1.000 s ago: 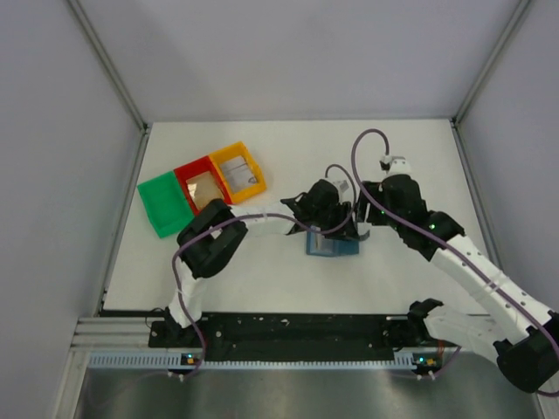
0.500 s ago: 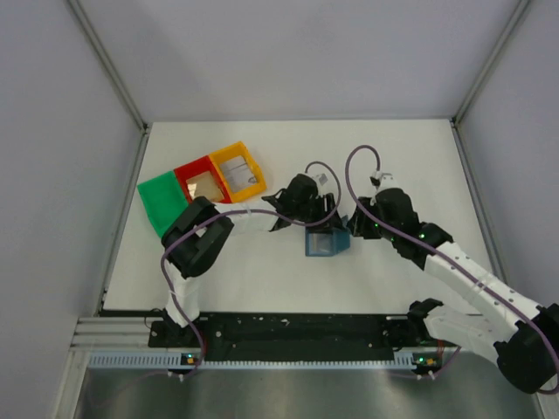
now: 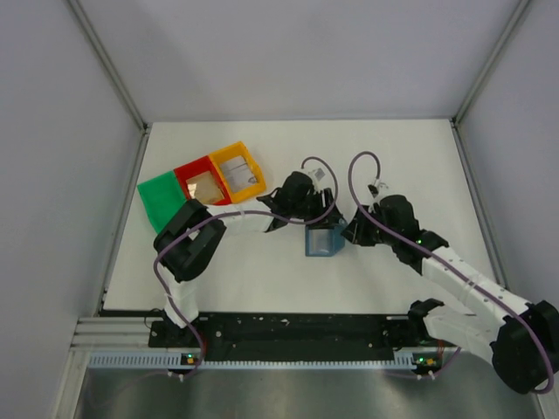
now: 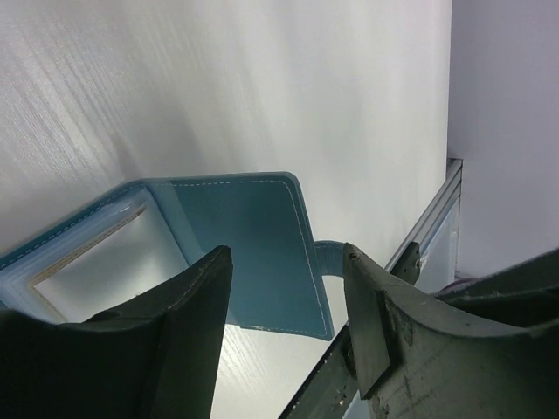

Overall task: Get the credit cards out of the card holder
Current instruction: Open the card holder at the center of the board.

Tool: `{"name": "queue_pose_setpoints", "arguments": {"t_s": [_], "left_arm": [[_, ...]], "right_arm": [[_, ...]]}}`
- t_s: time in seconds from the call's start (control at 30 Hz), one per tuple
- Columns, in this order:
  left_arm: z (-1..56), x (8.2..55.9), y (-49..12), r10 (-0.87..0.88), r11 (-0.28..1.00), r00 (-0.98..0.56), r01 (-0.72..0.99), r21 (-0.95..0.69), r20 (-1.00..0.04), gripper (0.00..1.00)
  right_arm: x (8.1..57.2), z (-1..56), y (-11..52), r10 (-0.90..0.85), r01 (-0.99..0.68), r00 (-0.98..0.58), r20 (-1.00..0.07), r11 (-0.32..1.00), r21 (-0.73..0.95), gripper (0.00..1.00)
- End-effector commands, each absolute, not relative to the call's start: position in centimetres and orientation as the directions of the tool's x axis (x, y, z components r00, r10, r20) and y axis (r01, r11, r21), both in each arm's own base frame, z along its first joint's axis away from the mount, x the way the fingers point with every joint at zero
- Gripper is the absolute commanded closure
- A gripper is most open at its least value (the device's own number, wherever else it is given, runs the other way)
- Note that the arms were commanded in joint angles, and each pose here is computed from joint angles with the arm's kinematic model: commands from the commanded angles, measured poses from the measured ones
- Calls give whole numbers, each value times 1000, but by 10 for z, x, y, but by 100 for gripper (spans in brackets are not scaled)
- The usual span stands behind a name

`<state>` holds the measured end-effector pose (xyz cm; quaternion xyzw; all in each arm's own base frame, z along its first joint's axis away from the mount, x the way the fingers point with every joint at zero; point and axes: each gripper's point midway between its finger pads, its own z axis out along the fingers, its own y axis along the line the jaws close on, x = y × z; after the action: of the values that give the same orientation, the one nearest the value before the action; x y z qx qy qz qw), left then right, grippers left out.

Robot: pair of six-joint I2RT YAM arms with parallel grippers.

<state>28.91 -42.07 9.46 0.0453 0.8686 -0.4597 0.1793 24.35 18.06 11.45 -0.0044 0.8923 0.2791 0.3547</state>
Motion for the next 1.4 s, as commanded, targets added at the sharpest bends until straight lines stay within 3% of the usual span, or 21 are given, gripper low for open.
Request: {"name": "queue_pose_setpoints", "arguments": {"t_s": [0.0,0.2,0.4,0.93,1.1,1.37], "left_arm": [[129,296,-418,-117,536,-902,295,-791,-415,42],[130,301,-415,-126,534,-904,286,-796,-409,42],[132,303,-407,-141,545,-900,278,-791,-413,42],[81,277,-340,-145,667,-915,189,-720,-375,46],[76,272,-340,-122,669,-925,191,-718,-360,48],[56,272,-340,-101,715,-943,154,-682,-319,42]], "right_arm": [[245,149,203,176,-342,-711,-681,759,553,77],[244,135,219,145,-363,-760,-633,713,600,81],[263,107,195,240,-190,-763,-600,805,563,87],[249,18,156,304,81,-853,-424,880,467,86],[249,17,158,301,68,-855,-423,873,483,84],[250,17,162,294,49,-856,-426,866,498,82]]}}
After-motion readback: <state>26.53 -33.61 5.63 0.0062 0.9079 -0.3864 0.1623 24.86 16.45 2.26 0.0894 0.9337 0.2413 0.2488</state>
